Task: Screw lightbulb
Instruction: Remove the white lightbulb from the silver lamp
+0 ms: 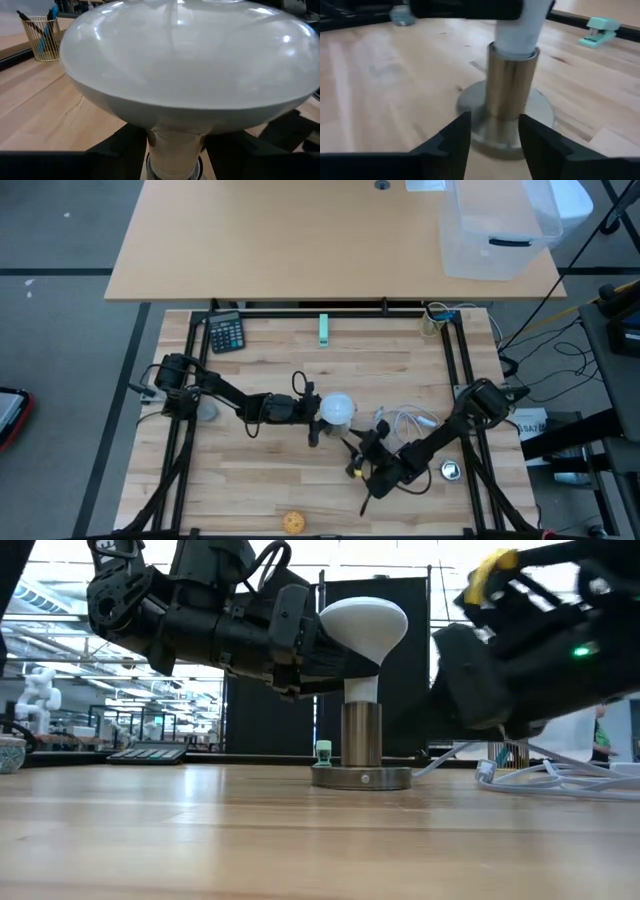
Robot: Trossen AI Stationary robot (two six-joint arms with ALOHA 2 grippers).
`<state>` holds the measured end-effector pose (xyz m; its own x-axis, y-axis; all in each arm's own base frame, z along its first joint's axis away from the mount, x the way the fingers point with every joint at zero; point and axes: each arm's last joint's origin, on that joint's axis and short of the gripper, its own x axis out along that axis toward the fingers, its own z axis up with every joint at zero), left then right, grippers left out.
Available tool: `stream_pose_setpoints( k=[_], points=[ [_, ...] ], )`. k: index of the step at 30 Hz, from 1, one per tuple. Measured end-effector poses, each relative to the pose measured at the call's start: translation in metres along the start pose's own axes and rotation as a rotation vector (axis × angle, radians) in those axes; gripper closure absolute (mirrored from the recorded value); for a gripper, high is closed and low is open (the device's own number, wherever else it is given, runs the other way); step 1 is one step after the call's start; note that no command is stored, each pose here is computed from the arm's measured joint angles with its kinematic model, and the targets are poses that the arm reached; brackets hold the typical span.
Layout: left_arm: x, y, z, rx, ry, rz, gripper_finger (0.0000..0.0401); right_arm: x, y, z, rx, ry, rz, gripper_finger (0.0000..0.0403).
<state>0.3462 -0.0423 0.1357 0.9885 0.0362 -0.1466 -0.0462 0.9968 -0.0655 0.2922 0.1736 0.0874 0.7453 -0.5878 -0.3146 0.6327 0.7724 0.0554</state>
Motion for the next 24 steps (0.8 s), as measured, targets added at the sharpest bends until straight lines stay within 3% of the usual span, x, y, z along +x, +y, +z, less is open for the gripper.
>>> stream_pose_setpoints(
  k=[4, 15, 24],
  points=[
    [0.000, 0.000, 0.000, -0.001, 0.000, 0.000, 0.0220, 0.006, -0.001, 0.003, -0.010, -0.009, -0.014, 0.0237],
    [0.000, 0.001, 0.000, -0.004, 0.000, 0.003, 0.0220, 0.029, -0.009, 0.013, 0.071, -0.018, -0.063, 0.0105],
    [0.000, 0.003, 0.000, -0.003, 0.003, 0.010, 0.0220, 0.046, -0.017, 0.019, 0.071, 0.008, -0.089, 0.0092]
  ],
)
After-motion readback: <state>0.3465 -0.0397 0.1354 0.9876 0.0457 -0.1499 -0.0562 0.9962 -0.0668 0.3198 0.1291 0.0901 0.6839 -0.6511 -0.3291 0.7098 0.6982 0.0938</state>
